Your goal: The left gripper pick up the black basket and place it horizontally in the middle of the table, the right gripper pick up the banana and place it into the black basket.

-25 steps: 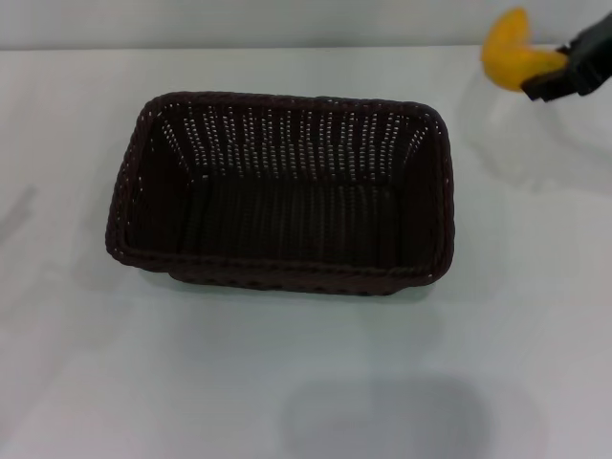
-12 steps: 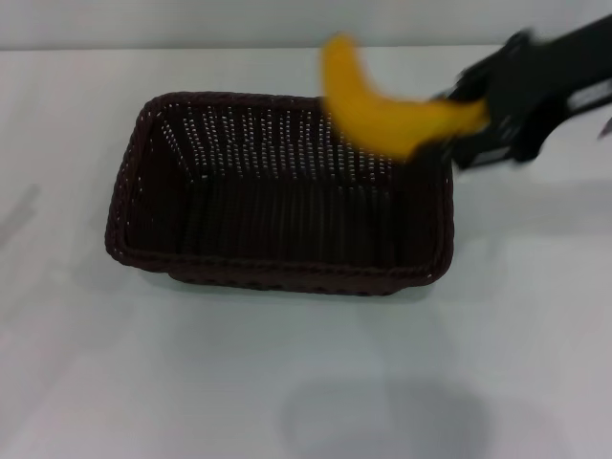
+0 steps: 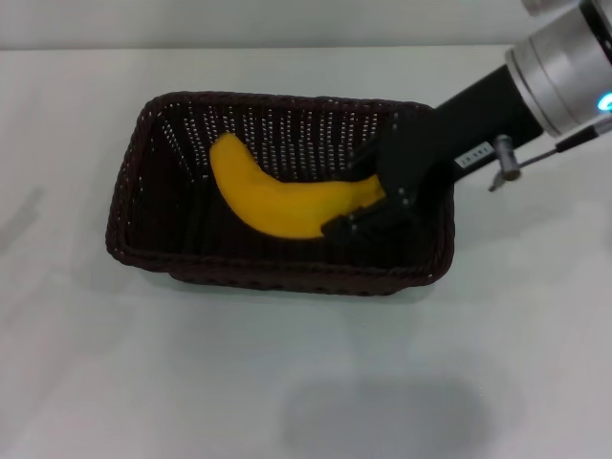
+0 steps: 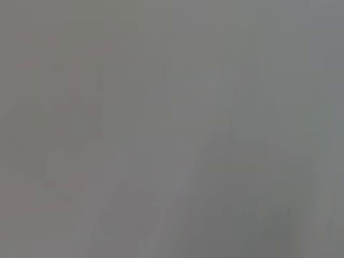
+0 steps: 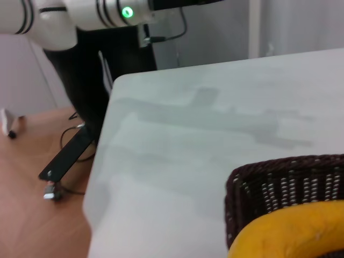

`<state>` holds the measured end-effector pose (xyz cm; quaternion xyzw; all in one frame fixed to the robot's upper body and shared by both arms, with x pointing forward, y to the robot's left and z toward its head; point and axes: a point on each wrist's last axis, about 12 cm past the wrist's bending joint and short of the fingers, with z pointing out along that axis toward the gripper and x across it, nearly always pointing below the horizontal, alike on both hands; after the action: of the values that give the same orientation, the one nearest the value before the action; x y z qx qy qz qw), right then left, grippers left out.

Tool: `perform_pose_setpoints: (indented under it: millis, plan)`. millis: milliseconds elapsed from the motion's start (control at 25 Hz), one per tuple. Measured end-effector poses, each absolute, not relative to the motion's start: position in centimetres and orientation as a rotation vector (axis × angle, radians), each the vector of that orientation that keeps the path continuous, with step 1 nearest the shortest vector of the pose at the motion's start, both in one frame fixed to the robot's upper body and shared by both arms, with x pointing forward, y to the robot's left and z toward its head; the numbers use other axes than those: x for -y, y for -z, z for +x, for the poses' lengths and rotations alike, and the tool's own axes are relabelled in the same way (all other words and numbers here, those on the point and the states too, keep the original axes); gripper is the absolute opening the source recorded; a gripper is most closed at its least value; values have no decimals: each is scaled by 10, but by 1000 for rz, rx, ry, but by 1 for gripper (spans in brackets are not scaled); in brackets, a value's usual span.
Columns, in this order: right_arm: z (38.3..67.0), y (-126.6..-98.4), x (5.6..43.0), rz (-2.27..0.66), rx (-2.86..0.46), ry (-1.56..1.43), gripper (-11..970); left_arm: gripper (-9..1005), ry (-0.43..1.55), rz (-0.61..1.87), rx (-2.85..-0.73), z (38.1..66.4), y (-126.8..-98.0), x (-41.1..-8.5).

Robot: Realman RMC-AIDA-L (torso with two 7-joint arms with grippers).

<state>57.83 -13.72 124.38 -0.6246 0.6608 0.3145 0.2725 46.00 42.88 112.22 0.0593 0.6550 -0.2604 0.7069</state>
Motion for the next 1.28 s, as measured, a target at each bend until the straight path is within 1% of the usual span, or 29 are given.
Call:
perform_pose_setpoints:
  millis: [320,440,520,640,760,920,1040,1120,1280]
  plan:
    - [584,-1244,139,-1634,-1768,-820,459,892,579,133,-1463,459,-1121,-429]
    - [585,-1243,145,-1616,-1773,-811,686,891,579,134,-1463,459,-1121,-429]
    - [586,-1242,156,-1582,-1779,-798,761,891,577,136,-1464,459,-1121,-429]
    - [591,-1240,191,-1457,-1777,-758,874,891,562,142,-1465,457,-1120,-430]
    - [594,-1233,233,-1284,-1754,-688,874,891,547,145,-1468,455,-1116,-429]
    - [596,-1205,286,-1001,-1719,-551,874,890,534,129,-1467,452,-1108,-428]
    - [595,-1170,321,-741,-1713,-445,874,890,502,111,-1464,447,-1102,-429]
    - [594,-1149,331,-627,-1707,-430,874,890,479,101,-1462,443,-1096,-428]
    - [586,-1109,339,-471,-1655,-396,874,891,428,66,-1461,435,-1084,-428]
